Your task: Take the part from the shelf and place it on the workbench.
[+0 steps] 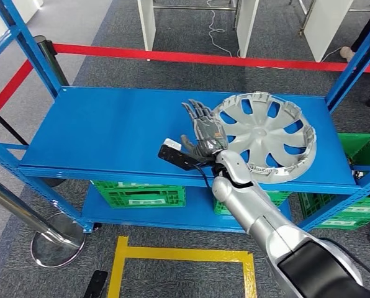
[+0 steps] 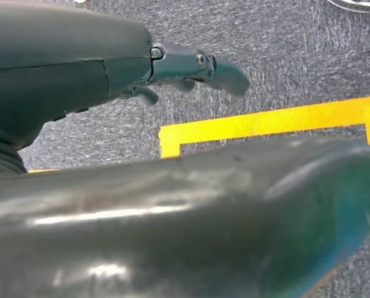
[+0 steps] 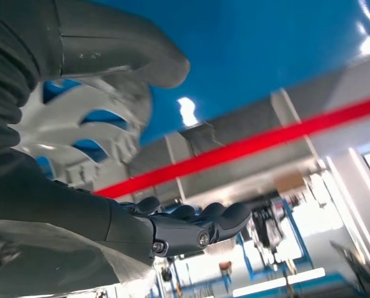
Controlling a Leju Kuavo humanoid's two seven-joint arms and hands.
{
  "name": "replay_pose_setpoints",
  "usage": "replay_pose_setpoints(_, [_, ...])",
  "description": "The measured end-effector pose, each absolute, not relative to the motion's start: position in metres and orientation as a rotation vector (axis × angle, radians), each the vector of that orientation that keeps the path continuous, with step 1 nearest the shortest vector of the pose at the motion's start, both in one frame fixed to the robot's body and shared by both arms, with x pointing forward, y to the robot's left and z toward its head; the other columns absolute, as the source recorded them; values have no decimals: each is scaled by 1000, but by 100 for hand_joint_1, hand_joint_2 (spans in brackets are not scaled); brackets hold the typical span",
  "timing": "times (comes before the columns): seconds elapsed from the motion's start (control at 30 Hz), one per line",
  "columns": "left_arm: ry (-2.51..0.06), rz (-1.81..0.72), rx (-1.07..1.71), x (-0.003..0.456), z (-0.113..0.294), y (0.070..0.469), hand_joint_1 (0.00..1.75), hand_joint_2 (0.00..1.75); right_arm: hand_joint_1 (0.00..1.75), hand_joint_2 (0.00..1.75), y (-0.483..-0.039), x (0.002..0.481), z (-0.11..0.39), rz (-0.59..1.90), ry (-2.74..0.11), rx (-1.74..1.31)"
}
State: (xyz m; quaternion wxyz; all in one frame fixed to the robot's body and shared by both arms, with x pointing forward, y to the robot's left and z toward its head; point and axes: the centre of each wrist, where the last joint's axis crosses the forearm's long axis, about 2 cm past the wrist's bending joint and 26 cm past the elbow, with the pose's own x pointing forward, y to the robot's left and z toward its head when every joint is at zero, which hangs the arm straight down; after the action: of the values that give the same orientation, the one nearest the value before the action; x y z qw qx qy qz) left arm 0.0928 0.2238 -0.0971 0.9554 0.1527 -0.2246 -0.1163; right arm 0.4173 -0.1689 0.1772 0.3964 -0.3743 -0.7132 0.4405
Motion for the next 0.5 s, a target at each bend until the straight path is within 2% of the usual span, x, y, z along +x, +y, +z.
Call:
replay_pose_setpoints(0.3, [-461, -238, 312, 93, -97, 225, 0, 0, 0, 175, -171, 419, 175, 1150, -1769, -948])
replay_pose_setpoints(0.47, [-470, -255, 311, 91, -98, 225, 0, 0, 0, 175, -185, 424, 161, 1240, -1562, -1008])
replay_pose_setpoints(0.5, [-471, -255, 311, 91, -98, 225, 0, 0, 0, 131, -187, 425, 160, 1251, -1531, -1021])
